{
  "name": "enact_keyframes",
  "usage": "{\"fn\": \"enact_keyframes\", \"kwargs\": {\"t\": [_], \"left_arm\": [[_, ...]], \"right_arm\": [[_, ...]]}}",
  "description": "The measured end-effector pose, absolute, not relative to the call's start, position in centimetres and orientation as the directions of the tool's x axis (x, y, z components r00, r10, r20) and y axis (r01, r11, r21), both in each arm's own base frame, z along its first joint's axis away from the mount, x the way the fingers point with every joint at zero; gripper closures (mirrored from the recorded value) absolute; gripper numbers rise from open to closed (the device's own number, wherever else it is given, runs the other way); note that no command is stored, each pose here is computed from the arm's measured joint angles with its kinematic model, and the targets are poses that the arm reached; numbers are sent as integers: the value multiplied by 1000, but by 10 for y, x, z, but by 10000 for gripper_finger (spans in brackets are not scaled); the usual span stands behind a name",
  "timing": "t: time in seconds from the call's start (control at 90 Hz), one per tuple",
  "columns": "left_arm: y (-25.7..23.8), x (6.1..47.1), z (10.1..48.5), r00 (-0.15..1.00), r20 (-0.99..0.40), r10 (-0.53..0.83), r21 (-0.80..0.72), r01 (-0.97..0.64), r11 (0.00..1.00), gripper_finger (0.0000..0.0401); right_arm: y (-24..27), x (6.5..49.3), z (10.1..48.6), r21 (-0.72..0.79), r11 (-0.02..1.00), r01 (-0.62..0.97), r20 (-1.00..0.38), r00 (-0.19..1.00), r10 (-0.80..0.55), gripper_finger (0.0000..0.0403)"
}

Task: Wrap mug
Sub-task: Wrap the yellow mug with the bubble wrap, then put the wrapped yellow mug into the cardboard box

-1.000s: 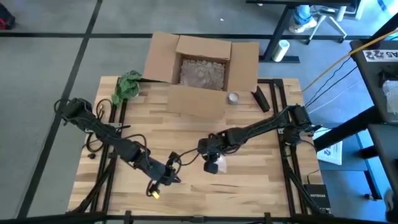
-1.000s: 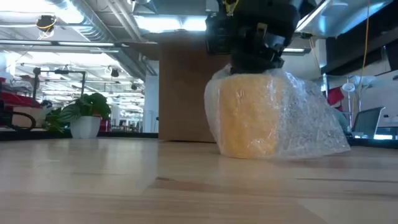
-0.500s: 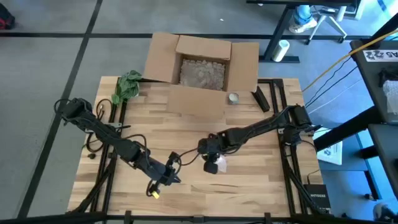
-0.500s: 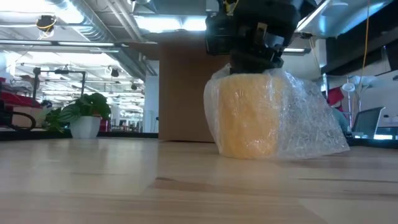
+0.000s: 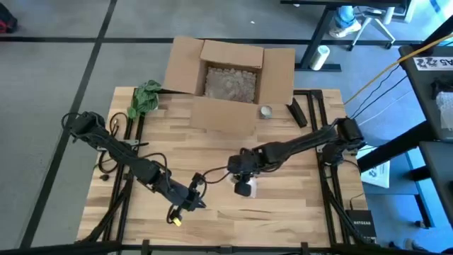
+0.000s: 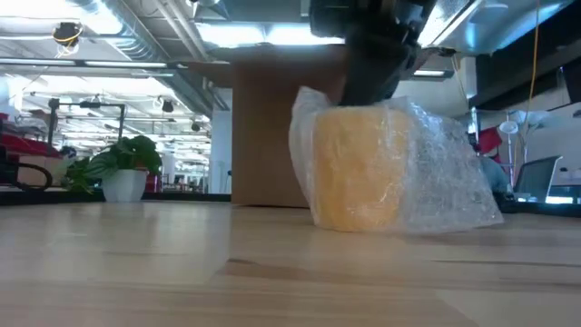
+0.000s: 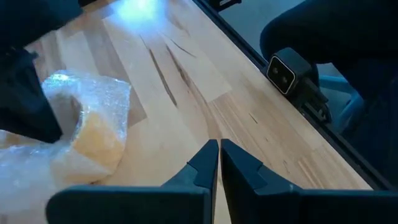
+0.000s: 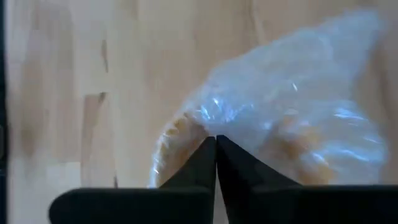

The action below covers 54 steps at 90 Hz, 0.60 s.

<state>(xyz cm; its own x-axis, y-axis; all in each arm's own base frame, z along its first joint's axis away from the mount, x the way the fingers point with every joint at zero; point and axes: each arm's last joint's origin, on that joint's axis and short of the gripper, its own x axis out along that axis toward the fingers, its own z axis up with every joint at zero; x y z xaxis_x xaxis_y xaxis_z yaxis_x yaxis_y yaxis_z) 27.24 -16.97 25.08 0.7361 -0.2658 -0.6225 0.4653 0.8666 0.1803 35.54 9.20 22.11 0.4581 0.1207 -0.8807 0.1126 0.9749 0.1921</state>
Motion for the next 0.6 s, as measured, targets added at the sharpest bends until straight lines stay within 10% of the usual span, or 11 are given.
{"fn": "enact_keyframes", "kwargs": {"t": [0.6], "left_arm": [[-170, 272, 251, 736, -622, -266, 177, 463, 868, 401]], "right_arm": [[129, 348, 232, 199, 979, 43, -885, 437, 160, 295]]}}
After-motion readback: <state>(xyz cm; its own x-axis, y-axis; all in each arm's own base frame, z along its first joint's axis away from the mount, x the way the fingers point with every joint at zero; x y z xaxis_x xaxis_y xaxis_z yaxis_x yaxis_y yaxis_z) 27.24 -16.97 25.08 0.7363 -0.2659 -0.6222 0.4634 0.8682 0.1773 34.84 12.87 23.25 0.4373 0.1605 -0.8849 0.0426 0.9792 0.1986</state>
